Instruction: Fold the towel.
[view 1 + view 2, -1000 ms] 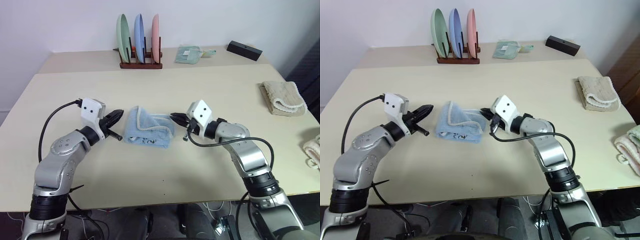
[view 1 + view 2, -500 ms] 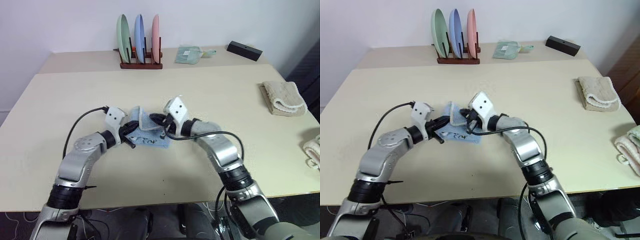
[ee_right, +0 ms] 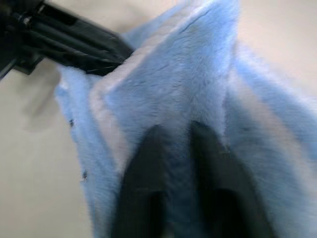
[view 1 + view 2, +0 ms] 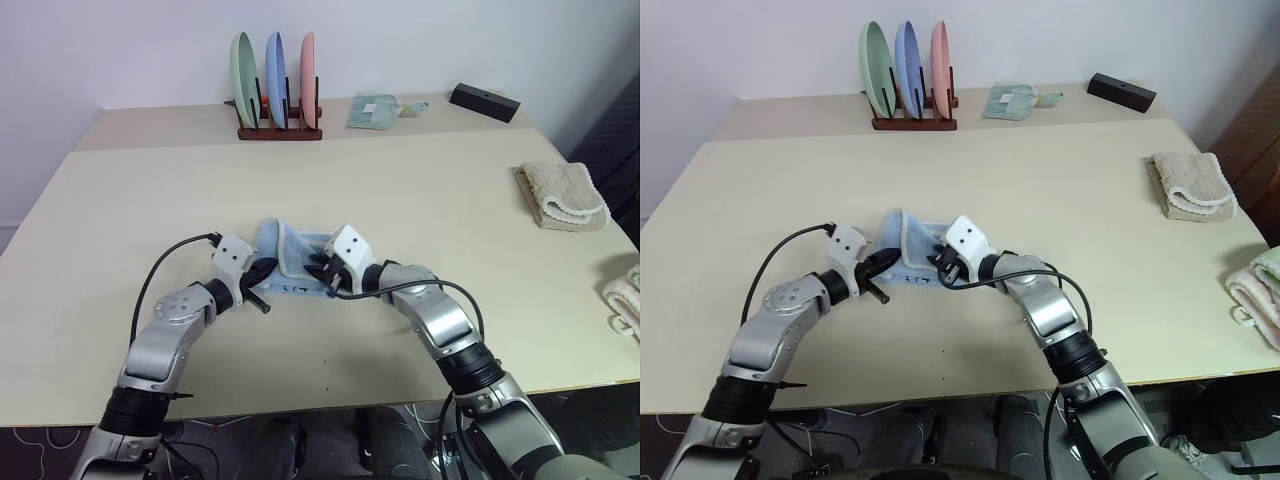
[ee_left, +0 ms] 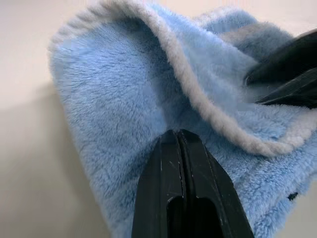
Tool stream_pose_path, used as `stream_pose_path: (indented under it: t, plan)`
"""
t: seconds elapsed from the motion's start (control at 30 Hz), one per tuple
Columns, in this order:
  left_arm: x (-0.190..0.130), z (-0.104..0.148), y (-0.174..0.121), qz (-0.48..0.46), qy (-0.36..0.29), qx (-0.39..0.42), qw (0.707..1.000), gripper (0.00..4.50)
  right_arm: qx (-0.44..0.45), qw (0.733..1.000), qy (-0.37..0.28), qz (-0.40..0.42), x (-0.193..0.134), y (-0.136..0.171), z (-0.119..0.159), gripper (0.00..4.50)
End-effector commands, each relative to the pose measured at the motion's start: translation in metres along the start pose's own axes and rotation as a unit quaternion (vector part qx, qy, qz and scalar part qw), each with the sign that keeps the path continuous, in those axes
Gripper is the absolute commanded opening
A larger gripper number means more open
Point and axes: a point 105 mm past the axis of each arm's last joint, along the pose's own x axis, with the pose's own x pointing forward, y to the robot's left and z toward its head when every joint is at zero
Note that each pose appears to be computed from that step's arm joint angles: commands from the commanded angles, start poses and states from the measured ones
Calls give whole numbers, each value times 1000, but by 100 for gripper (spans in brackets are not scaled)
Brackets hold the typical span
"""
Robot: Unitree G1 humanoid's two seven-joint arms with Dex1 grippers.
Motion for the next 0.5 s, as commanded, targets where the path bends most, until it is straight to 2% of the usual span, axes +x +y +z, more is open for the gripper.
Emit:
stream_pose_path:
  t: [0.03, 0.13, 0.17, 0.23, 0.33, 0.5]
  plan:
    - [-24, 37, 22, 39, -77, -3, 996, 0, 42, 998, -47, -8, -24, -15, 32, 286]
    - [-45, 40, 33, 48, -74, 22, 996, 0, 126, 991, -39, 14, -45, -14, 32, 434]
    - [-49, 40, 34, 49, -71, 27, 996, 0, 150, 988, -35, 18, -48, -13, 31, 445]
    - [-56, 38, 32, 33, -61, 45, 997, 0, 222, 975, -11, -1, -52, -19, 20, 445]
    - [-61, 34, 22, -1, -47, 59, 997, 0, 284, 958, 24, -8, -52, -16, 4, 445]
    - [-62, 32, 4, -48, -41, 64, 996, 0, 334, 941, 47, -5, -42, -10, -8, 445]
